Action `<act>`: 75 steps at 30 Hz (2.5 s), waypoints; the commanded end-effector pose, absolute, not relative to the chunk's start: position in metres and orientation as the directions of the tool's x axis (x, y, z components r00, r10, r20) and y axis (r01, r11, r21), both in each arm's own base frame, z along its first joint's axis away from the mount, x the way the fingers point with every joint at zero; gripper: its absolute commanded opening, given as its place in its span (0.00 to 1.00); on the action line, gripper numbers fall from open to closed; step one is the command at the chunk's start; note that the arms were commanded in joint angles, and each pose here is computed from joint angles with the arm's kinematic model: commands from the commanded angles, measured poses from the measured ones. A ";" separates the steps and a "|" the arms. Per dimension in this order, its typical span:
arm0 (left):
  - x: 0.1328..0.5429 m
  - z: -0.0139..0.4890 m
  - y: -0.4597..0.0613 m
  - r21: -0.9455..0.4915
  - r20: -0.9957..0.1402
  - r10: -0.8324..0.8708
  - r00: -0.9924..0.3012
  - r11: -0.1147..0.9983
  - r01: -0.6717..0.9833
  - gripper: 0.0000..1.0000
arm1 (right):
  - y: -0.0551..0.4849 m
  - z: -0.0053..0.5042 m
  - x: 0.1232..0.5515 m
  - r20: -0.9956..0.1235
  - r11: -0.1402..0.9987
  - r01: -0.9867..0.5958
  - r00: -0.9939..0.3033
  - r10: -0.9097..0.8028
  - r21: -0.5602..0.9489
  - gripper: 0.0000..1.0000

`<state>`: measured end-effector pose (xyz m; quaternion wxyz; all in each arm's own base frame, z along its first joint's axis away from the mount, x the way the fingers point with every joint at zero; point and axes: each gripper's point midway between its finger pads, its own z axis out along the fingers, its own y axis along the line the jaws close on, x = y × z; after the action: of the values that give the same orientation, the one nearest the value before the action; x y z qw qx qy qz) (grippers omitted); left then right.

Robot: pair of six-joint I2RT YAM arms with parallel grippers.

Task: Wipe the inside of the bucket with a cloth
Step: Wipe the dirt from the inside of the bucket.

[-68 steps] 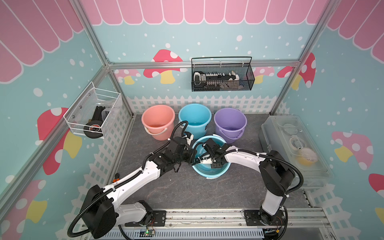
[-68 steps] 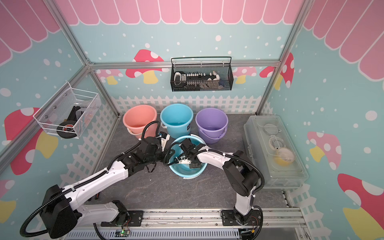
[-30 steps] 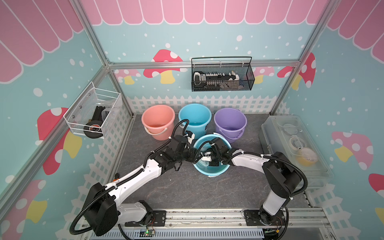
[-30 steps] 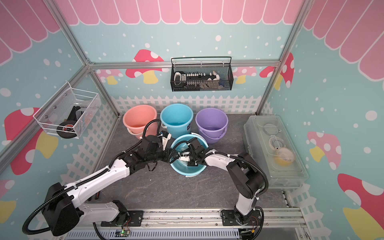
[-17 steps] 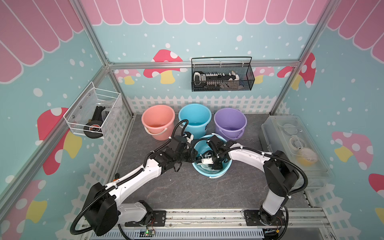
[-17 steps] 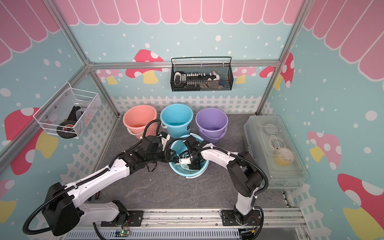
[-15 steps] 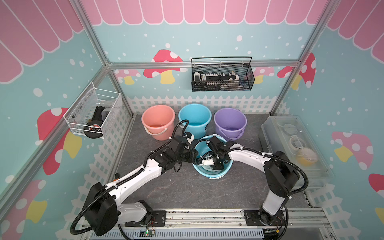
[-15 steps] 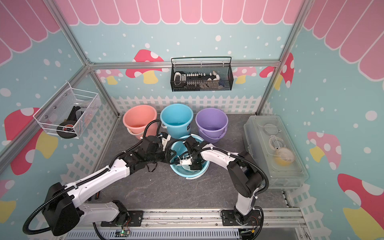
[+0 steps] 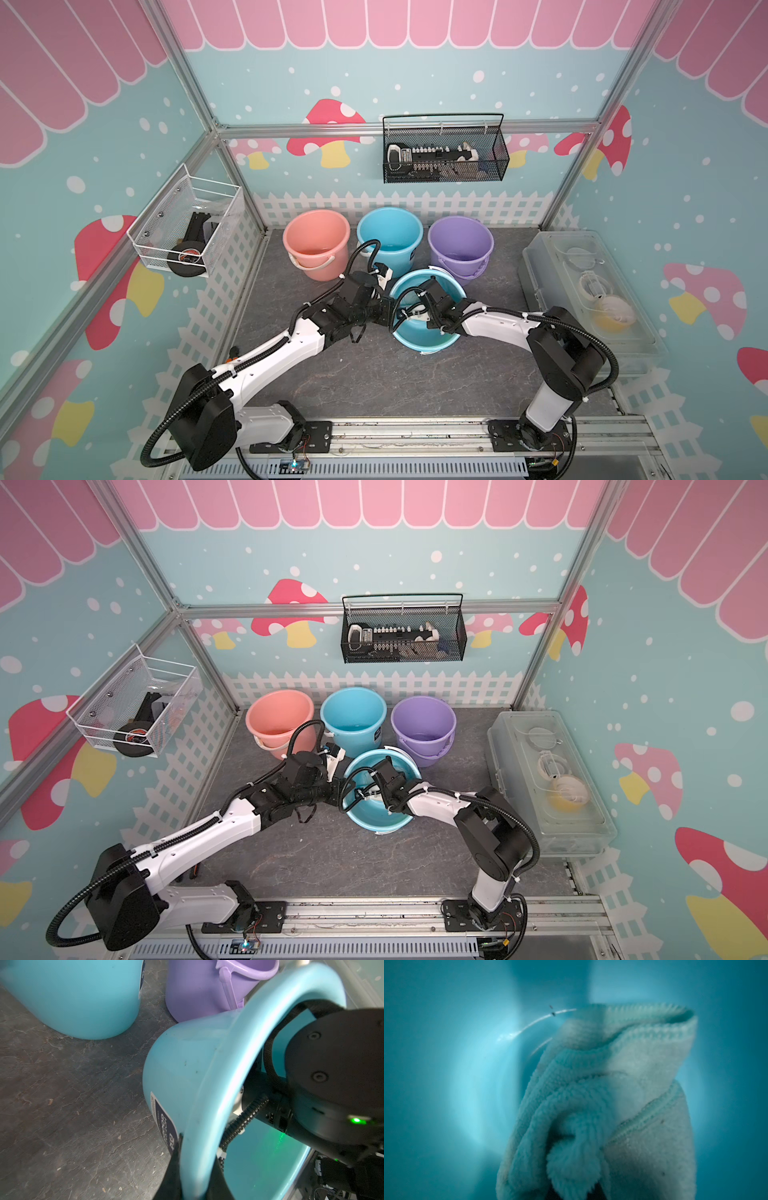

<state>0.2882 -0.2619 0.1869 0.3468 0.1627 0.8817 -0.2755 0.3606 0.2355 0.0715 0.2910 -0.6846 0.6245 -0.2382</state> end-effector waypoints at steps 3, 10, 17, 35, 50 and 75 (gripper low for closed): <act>0.260 0.187 -0.279 -0.436 -0.662 0.166 -0.731 0.708 0.555 0.00 | 0.255 0.115 0.390 -0.290 0.192 -0.570 0.085 -0.953 -0.799 0.00; 0.260 0.189 -0.280 -0.437 -0.663 0.167 -0.730 0.705 0.558 0.00 | 0.296 0.116 0.366 -0.536 0.283 -0.701 0.166 -0.828 -0.654 0.00; 0.265 0.192 -0.280 -0.430 -0.668 0.157 -0.727 0.716 0.550 0.00 | 0.314 0.095 0.312 -0.582 0.086 -0.884 0.226 -0.781 -0.459 0.00; 0.277 0.184 -0.259 -0.434 -0.570 0.136 -0.810 0.787 0.438 0.00 | 0.247 0.157 0.288 -0.281 -0.114 -0.749 0.380 -0.881 -0.653 0.00; 0.263 0.191 -0.262 -0.461 -0.460 0.212 -0.862 0.773 0.436 0.00 | 0.265 0.262 0.304 -0.017 -0.251 -0.335 0.629 -0.778 -0.908 0.00; 0.262 0.192 -0.260 -0.445 -0.442 0.224 -0.869 0.786 0.429 0.00 | 0.294 0.183 0.292 -0.078 -0.384 -0.472 0.705 -0.705 -0.793 0.00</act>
<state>0.2609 -0.2476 0.1725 0.1609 0.1335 0.9431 -0.2586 0.3183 0.2998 0.2227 0.4683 -0.7925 0.3361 -0.1989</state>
